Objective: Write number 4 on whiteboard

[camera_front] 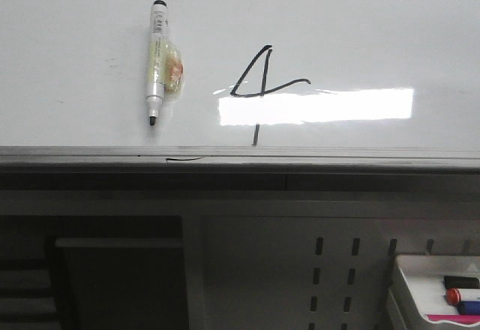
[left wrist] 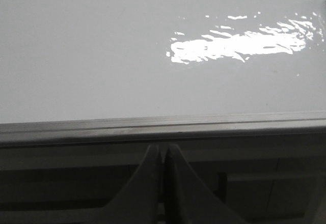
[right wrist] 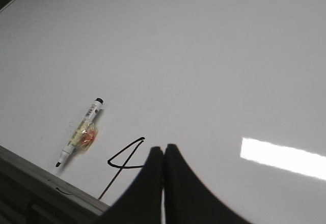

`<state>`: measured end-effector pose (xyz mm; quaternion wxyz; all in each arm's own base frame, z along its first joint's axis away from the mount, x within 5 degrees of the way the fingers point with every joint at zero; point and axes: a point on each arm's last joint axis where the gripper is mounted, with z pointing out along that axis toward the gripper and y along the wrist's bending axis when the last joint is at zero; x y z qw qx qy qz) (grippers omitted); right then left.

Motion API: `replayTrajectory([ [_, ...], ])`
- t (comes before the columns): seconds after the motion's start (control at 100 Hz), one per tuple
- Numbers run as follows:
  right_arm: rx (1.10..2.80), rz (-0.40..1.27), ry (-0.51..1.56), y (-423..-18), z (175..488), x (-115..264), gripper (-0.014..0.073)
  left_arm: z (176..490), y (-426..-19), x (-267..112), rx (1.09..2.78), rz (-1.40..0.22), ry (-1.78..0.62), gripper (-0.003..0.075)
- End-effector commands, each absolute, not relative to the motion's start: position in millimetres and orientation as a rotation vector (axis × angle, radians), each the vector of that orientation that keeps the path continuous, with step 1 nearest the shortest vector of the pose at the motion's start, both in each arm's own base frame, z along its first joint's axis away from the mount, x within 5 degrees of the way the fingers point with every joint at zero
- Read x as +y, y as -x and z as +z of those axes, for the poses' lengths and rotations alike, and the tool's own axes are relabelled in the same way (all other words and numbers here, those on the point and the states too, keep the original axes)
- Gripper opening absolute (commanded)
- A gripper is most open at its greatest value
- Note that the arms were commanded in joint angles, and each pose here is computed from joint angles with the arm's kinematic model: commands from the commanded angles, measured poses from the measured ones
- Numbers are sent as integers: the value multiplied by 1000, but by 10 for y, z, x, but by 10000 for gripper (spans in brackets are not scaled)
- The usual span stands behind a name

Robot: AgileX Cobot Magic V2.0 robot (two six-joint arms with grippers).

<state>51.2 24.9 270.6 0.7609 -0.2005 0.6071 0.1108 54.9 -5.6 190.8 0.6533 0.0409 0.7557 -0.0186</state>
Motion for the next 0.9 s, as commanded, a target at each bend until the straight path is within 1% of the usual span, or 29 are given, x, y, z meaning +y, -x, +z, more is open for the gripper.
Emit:
replayTrajectory([
  [0.0,1271,213,380,-516,2834,205,-66,1827,-547,-51,1706,-46,-75,-20],
  [0.09,1271,213,380,-516,2834,205,-66,1758,-536,-59,1778,-56,-83,-20],
  [0.89,1271,213,380,-516,2834,205,-66,1766,-537,-59,1770,-56,-81,-20],
])
